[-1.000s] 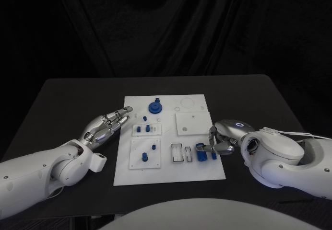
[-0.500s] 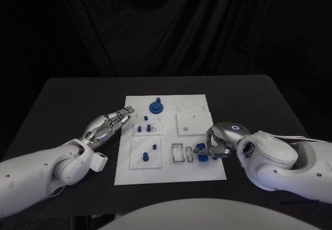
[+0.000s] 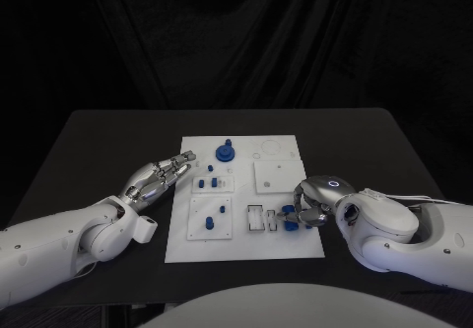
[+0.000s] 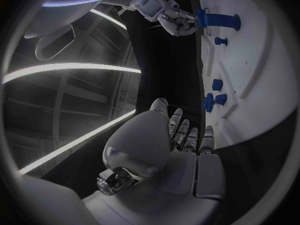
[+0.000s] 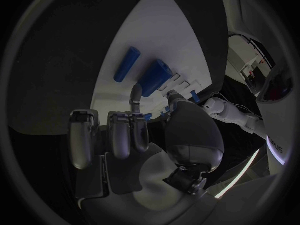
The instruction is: Assemble the parts on the task board
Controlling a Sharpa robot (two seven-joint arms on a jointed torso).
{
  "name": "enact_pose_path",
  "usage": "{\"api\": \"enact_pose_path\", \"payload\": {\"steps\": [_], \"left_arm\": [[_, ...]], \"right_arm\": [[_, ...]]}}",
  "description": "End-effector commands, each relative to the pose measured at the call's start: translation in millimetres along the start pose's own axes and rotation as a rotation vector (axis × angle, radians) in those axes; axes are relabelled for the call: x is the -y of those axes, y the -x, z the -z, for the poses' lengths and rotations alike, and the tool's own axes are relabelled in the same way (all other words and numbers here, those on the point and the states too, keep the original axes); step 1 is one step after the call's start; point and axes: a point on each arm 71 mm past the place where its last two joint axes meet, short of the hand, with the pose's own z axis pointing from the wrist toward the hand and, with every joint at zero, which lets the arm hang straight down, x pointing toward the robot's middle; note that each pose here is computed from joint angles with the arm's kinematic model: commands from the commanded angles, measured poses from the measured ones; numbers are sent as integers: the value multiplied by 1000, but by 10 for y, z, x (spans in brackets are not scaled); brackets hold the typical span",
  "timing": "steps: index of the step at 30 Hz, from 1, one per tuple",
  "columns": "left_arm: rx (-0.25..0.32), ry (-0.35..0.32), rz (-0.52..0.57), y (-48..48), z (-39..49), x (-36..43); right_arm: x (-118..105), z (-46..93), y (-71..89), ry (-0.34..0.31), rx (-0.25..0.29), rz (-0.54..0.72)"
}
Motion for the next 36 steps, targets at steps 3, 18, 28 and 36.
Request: {"api": "enact_pose_path", "payload": {"steps": [3, 18, 28, 36], "left_arm": [[-11, -75, 12, -13, 6, 54], [-13, -72, 12, -4, -6, 43], [-16, -66, 15, -2, -5, 37], [-18, -62, 16, 3, -8, 30]], "right_arm": [[-7, -9, -50, -14, -17, 87], [-16, -65, -123, -22, -44, 110], [-9, -110, -190, -36, -90, 94], [20, -110, -202, -55, -97, 3]]}}
